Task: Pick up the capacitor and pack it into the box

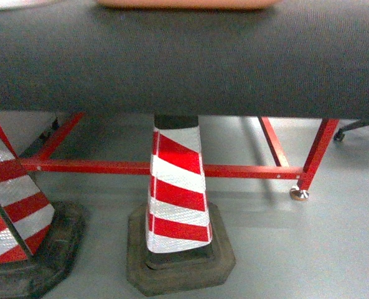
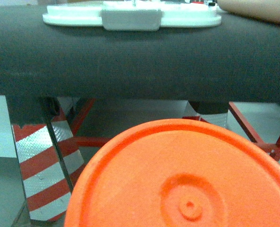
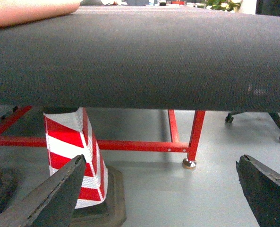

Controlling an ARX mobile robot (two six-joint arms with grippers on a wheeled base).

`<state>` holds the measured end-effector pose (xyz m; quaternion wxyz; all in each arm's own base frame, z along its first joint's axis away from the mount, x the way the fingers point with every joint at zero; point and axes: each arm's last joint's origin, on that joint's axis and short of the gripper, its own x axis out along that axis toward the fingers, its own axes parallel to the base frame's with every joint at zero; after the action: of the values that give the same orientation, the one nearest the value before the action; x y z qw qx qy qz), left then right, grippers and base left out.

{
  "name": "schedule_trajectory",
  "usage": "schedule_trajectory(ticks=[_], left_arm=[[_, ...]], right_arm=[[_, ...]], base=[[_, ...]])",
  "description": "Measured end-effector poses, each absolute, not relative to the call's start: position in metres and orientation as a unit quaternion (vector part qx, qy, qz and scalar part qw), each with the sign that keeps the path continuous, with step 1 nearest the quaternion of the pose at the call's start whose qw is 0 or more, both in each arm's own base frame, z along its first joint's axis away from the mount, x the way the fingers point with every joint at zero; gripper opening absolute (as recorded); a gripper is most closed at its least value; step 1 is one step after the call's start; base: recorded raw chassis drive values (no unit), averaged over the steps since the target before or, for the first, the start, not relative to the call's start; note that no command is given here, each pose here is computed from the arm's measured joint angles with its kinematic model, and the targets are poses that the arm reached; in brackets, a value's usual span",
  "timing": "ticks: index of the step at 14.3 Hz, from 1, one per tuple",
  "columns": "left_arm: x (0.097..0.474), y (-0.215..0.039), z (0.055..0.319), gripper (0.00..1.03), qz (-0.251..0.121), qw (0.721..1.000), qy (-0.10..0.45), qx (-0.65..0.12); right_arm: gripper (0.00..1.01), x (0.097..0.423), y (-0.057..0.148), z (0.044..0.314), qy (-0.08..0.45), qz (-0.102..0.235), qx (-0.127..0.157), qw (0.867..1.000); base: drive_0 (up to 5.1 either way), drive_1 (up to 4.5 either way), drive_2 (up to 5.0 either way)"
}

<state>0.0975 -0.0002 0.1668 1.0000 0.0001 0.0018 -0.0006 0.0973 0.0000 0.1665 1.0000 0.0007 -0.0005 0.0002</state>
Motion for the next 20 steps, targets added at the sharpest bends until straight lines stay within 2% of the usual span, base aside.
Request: schedule_trajectory(ticks=[20], left_arm=[[0.0975, -0.0002, 0.1669, 0.42, -0.001, 1.000, 0.001, 0.000]], right_arm=[[0.98, 0.0973, 0.0000, 0.1666, -0.001, 0.000, 0.001, 1.000]], base=[[0.0, 0.00, 0.0]])
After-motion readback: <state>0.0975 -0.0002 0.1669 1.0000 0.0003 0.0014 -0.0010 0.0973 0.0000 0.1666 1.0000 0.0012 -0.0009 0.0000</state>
